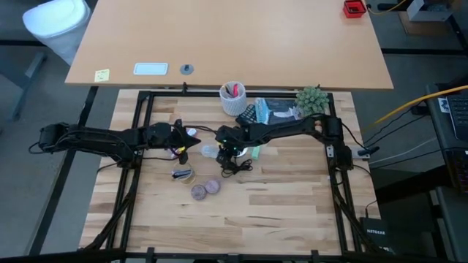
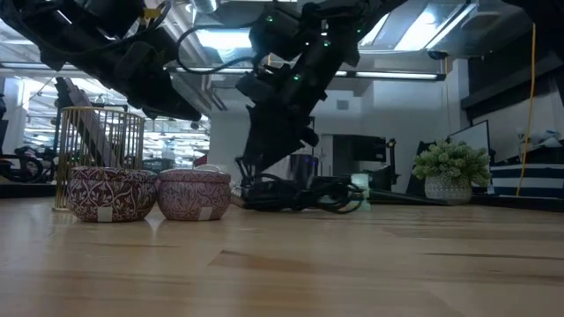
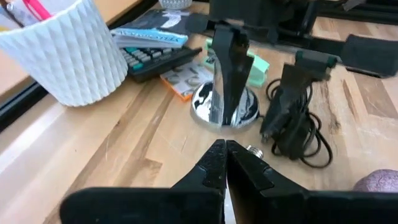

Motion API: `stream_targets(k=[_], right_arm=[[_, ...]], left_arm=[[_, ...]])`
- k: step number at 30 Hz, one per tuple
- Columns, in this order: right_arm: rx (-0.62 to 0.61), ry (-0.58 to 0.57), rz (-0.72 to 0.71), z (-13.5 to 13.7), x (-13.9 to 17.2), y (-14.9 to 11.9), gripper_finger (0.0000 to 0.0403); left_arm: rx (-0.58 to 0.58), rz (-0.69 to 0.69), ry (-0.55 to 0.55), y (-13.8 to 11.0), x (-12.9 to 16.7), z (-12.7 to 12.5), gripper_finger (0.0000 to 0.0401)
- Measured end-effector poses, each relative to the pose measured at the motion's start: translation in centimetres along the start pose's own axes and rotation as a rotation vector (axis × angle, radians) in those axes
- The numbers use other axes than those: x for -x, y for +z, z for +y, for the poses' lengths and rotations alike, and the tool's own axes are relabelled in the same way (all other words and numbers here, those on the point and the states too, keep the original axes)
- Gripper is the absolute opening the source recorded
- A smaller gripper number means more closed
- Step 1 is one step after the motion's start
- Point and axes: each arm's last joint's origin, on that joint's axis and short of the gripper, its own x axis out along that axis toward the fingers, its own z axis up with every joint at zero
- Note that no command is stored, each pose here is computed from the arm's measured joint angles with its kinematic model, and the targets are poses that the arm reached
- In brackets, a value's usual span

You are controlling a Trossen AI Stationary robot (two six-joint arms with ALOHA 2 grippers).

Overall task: Screw lightbulb
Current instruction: Insert the white lightbulb into the silver lamp

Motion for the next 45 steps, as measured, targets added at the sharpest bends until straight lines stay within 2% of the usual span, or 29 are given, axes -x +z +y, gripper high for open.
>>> stream_targets(k=[5,9,15,27,34,39,45], right_arm=[[0.016,-0.040,-0.017,-0.1,1.5,0.2,0.0195],[0.013,-0.006,-0.117,0.2,2.2,1.3,0.0195],[0.014,0.050,-0.175,0.6,1.3,1.7,0.0195],[0.020,0.175,-0.184,1.1,1.0,2.1,0.0195],[-0.005,0.218,-0.114,1.1,-0.5,1.3,0.0196],[-0.013,0.197,-0.084,0.8,-2.1,0.7,0.0196],[-0.010,0.105,-0.109,0.5,-2.4,0.7,0.0196]], left_arm=[[0.006,-0.002,0.000,0.0,0.0,0.0,0.0004],[0.007,-0.003,0.000,0.0,0.0,0.0,0.0001],[0.007,-0.003,0.000,0.0,0.0,0.0,0.0004],[-0.021,-0.002,0.000,0.0,0.0,0.0,0.0002],[-0.052,0.002,0.001,0.0,0.0,0.0,0.0005],[-0.056,0.023,0.002,-0.2,0.0,0.0,0.0002],[-0.057,0.030,0.002,-0.3,0.0,0.0,0.0005]])
